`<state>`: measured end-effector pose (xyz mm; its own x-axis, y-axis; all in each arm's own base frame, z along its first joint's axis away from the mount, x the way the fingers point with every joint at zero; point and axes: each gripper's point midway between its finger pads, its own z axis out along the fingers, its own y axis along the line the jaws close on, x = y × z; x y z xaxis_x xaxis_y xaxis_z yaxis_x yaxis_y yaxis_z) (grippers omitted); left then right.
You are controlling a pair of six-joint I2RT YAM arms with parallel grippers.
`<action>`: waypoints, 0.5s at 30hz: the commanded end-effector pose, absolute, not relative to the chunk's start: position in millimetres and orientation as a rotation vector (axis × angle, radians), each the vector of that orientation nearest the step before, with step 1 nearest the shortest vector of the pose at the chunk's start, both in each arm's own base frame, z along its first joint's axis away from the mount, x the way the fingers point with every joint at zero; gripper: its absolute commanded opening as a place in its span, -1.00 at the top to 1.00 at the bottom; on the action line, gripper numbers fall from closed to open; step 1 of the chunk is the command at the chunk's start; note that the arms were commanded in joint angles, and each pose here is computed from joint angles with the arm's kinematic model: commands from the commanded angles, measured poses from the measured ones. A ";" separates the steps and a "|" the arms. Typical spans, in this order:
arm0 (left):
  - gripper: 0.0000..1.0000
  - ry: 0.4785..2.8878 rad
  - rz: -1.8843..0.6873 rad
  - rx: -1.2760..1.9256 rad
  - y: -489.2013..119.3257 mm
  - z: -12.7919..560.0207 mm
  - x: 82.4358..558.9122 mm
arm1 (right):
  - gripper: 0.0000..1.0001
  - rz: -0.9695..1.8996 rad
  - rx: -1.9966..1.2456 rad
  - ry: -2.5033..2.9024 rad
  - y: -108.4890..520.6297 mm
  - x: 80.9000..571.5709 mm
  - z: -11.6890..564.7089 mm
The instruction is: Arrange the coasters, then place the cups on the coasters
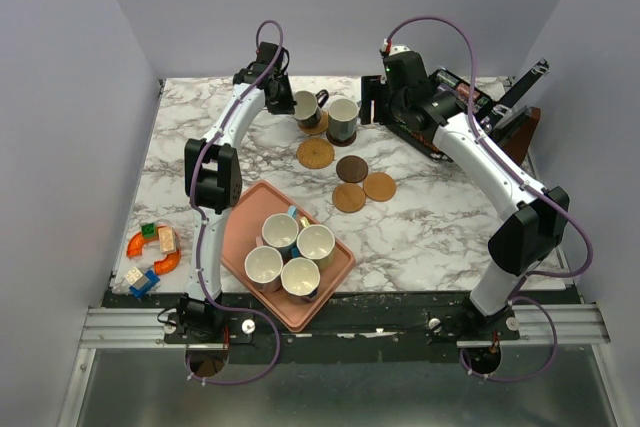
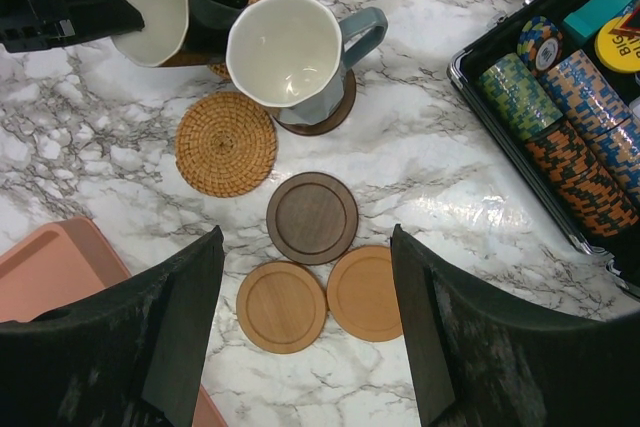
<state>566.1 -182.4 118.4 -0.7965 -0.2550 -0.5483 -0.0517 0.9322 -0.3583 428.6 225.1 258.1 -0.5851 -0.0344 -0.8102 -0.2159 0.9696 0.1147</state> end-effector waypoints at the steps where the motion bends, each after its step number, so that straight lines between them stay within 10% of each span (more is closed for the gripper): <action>1: 0.53 2.364 -0.504 -0.204 -191.8 165.9 573.3 | -0.51 0.274 -0.169 2.199 228.3 431.2 259.5; 15: 0.02 2.346 -0.525 -0.177 -196.5 169.1 577.4 | -0.50 0.275 -0.171 2.202 228.7 433.3 257.7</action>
